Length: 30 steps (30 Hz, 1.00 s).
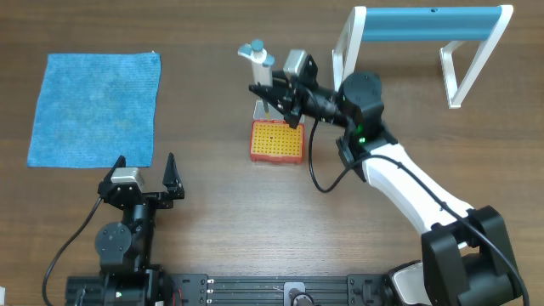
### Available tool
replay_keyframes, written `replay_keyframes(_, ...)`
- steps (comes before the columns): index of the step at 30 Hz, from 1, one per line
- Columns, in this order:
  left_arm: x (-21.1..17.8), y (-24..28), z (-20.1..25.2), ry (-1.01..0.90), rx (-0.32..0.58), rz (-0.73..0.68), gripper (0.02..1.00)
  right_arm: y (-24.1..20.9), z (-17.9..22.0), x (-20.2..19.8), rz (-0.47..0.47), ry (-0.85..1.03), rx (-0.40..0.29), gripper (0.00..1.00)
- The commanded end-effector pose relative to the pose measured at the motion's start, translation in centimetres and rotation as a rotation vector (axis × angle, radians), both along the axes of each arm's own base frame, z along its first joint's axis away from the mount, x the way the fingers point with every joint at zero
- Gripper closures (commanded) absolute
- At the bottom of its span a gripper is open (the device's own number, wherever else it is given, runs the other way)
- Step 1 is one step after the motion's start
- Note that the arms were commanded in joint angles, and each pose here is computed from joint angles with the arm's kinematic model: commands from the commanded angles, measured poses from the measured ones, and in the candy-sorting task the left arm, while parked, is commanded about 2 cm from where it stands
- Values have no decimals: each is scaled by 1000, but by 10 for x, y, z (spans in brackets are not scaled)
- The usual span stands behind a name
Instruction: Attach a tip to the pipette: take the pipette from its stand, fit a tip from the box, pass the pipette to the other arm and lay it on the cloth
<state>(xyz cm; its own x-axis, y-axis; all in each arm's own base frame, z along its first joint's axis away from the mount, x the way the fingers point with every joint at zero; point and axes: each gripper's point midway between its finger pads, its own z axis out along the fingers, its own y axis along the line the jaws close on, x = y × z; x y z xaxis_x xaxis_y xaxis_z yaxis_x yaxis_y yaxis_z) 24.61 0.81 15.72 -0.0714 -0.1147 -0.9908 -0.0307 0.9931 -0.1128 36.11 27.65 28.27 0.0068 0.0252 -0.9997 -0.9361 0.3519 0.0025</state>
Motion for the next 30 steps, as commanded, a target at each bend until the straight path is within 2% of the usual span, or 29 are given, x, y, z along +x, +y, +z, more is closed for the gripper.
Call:
replay_keyframes(1, 0, -2, -1, 2, -10, -10, 23, -3, 66, -9, 70, 34, 86, 925)
replay_keyframes(5, 0, -2, -1, 2, -10, -10, 23, -13, 73, -22, 163, 168, 116, 925)
replay_keyframes(6, 0, -2, -1, 3, -10, -10, 20, -14, 71, -30, 214, 211, 112, 923)
replay_keyframes(9, 0, -2, -1, 3, -10, -10, 23, -12, 60, -42, 288, 283, 79, 925)
replay_keyframes(14, 0, 4, -1, 3, -7, 22, 23, -10, 48, -50, 329, 380, 59, 925)
replay_keyframes(16, 0, -5, 0, -4, -31, -25, 23, -9, 48, -51, 336, 379, 58, 925)
replay_keyframes(17, -1, -18, 1, -5, -101, -98, 23, -9, 48, -51, 336, 379, 58, 923)
replay_keyframes(18, -4, -43, 6, 2, -274, -238, 23, -9, 48, -52, 339, 379, 57, 925)
replay_keyframes(19, -8, -58, 10, 30, -486, -313, 23, -9, 48, -52, 339, 379, 57, 925)
replay_keyframes(20, -12, -68, 11, 96, -785, -343, 23, -9, 48, -52, 339, 379, 57, 925)
replay_keyframes(21, -13, -70, 10, 140, -964, -337, 23, -9, 48, -52, 339, 379, 57, 921)
replay_keyframes(22, -15, -74, 12, 175, -1088, -346, 23, -9, 48, -52, 339, 379, 57, 921)
replay_keyframes(23, -15, -74, 14, 185, -1172, -340, 23, -9, 48, -53, 343, 380, 56, 925)
replay_keyframes(24, -15, -74, 13, 189, -1175, -338, 23, -9, 48, -54, 348, 380, 55, 925)
replay_keyframes(26, -18, -81, 14, 232, -1255, -366, 23, -9, 49, -59, 379, 377, 49, 925)
replay_keyframes(27, -19, -83, 26, 197, -1253, -404, 23, -9, 48, -62, 398, 379, 45, 925)
replay_keyframes(30, -32, -87, 86, -25, -1148, -594, 23, -9, 48, -71, 448, 423, 39, 925)
